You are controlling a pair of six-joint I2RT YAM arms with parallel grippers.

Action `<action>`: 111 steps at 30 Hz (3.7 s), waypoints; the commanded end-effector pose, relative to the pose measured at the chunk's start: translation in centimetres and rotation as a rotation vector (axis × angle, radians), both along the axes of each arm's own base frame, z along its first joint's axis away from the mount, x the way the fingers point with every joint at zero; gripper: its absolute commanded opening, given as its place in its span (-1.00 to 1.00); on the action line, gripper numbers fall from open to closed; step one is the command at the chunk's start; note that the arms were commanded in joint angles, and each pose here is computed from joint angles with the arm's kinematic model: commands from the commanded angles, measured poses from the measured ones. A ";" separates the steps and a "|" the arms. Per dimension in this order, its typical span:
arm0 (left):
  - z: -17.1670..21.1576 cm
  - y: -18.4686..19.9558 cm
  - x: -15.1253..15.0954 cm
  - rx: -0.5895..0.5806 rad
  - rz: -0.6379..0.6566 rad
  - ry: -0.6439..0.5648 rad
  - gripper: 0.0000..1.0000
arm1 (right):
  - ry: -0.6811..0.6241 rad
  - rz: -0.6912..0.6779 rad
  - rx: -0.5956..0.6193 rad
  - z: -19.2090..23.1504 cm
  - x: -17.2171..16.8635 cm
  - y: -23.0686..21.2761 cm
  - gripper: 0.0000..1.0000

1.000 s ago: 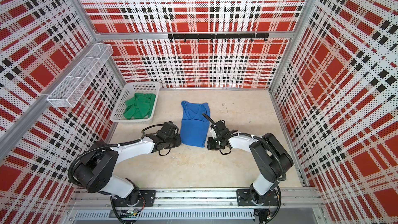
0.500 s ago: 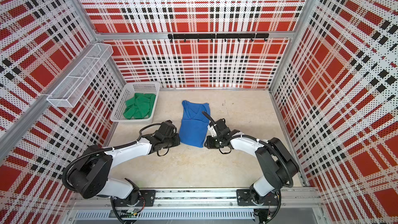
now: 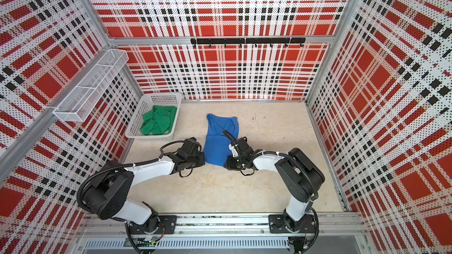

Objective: Fold and stack the tank tops

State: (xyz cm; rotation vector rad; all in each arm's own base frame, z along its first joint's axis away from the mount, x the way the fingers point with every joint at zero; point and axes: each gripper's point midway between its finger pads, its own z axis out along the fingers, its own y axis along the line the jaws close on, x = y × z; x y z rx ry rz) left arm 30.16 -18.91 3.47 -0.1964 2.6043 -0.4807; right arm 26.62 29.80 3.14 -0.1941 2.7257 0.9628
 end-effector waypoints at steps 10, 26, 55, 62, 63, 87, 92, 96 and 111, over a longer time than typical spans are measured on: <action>1.6 -0.2 -0.1 0.133 -0.099 -0.058 -1.00 | -0.038 -0.026 -0.102 1.3 0.7 -2.4 -1.00; -1.9 -2.5 -6.7 0.169 -0.242 0.044 -1.00 | -0.030 -0.025 -0.223 2.8 -0.2 -9.7 -1.00; 4.6 -6.3 -9.0 -0.610 0.023 0.022 0.40 | 0.082 -0.113 -0.016 3.1 -2.2 -10.6 0.07; 4.0 -6.9 -9.2 -0.696 0.090 0.058 0.46 | 0.112 -0.135 0.042 1.9 -1.8 -10.8 0.13; 3.9 -7.1 -9.3 -0.709 0.095 0.064 0.45 | 0.113 -0.138 0.046 1.8 -1.7 -10.9 0.11; -2.0 -8.6 -10.4 -0.767 0.217 0.223 -0.03 | 0.127 -0.164 0.084 -0.9 -1.0 -10.2 -0.25; -3.0 -8.7 -10.3 -0.776 0.241 0.236 -0.17 | 0.114 -0.172 0.087 -1.2 -0.4 -10.2 -0.29; -3.2 -9.1 -9.9 -0.801 0.248 0.234 -0.38 | 0.106 -0.176 0.093 -1.4 -0.2 -10.1 -0.41; -2.1 -6.5 -9.2 -0.698 0.224 0.142 -1.00 | 0.087 -0.103 0.004 -0.2 -3.0 -9.4 -1.00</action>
